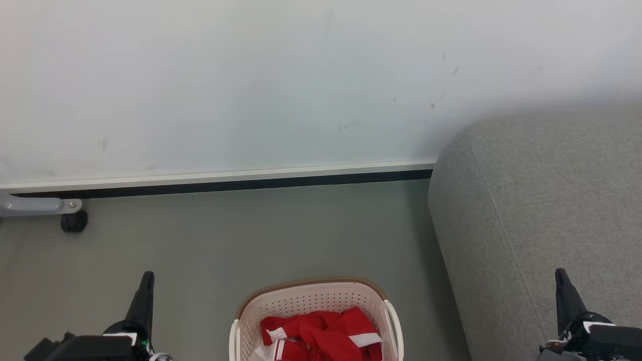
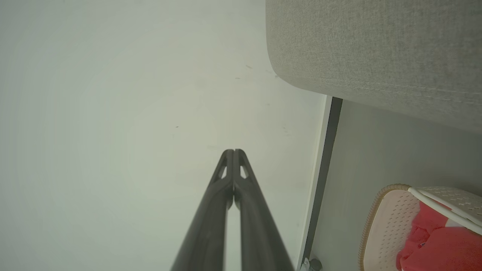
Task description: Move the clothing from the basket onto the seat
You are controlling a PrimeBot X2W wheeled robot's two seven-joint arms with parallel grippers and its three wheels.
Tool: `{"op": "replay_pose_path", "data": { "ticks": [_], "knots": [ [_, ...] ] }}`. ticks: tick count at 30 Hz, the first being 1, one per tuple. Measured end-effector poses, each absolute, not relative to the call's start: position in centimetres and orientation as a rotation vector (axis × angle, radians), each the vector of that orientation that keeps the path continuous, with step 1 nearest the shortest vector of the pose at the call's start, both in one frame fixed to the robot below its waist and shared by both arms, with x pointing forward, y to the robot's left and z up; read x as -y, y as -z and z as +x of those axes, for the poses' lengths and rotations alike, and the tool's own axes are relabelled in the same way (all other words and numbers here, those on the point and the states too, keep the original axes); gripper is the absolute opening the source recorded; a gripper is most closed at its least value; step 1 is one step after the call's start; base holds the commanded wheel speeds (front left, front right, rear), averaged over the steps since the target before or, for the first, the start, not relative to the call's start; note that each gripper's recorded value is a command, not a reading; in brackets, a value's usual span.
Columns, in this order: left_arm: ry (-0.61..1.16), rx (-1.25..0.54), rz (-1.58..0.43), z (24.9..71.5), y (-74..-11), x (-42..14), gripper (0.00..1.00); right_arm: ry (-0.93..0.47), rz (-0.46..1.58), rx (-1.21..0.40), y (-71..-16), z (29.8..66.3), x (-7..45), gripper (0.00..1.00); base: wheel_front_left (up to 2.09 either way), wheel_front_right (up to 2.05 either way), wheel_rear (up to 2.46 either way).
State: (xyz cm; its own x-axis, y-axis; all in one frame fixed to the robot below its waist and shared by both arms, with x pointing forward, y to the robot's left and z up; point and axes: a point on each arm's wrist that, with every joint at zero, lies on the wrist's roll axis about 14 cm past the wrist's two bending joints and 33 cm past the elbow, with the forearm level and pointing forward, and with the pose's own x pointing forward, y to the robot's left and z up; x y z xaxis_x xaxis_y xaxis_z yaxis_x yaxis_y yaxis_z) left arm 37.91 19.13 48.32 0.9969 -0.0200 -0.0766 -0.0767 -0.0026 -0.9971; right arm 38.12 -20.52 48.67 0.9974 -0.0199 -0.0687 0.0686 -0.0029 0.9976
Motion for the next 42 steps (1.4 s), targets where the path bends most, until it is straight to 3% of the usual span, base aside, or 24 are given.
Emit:
{"op": "replay_pose_path", "data": {
  "ticks": [42],
  "knots": [
    [-0.045,-0.076,-1.573,37.91,-48.31,-19.13,0.00,0.070,1.572,-0.038,-48.67,38.12,20.52,0.00,0.00,0.00,0.00]
  ]
}}
